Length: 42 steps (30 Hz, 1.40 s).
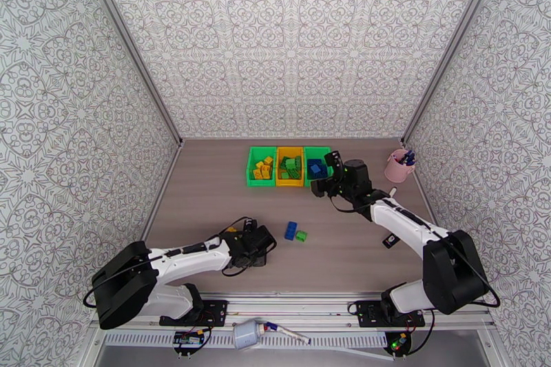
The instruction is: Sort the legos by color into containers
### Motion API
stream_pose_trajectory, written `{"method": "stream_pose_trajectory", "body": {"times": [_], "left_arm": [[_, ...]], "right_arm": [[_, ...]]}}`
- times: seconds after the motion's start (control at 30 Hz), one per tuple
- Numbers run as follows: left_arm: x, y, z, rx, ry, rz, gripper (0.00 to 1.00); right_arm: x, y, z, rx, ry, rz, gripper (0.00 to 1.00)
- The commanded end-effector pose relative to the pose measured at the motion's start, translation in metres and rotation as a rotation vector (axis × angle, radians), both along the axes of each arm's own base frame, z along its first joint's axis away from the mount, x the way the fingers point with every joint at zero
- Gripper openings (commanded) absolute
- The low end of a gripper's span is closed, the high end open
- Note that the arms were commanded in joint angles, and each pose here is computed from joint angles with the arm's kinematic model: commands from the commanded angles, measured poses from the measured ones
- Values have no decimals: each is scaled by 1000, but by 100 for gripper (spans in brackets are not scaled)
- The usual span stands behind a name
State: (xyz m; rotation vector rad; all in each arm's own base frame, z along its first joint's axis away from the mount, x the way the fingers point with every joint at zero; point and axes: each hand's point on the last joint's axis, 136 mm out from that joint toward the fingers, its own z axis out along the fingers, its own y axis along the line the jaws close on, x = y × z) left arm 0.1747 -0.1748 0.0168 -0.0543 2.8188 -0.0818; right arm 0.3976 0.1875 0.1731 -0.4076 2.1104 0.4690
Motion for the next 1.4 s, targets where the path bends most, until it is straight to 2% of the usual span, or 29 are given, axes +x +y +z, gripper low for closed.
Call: {"method": "stream_pose_trajectory", "body": {"times": [0.0,0.2,0.3,0.5,0.67,0.87,1.1,1.2,1.37], "left_arm": [[-2,5,-4,2,10,13,46],[1,2,0,-3,0,10,35],[5,-1,6,-6,-19,-2,34],[37,-13,40,-44,-160,-87,32],[83,-35,73,-116,-256,-174,28],[149,-67,118,-166,-378,-265,27],[220,-130,164,-273,-518,-380,27],[251,-156,170,-308,-551,-401,27],[294,-193,151,-365,-518,-425,28]], "right_arm": [[-4,0,4,20,-9,-8,93],[-10,0,8,45,-10,-11,93],[-15,-2,5,50,-2,-15,93],[-38,1,3,85,18,-6,93],[-61,4,9,73,-6,13,93],[-81,-21,10,25,-12,-56,93],[-101,-41,6,-8,-18,-103,93],[-106,-45,5,-5,-22,-114,93],[-109,-46,5,-2,-18,-115,93]]}}
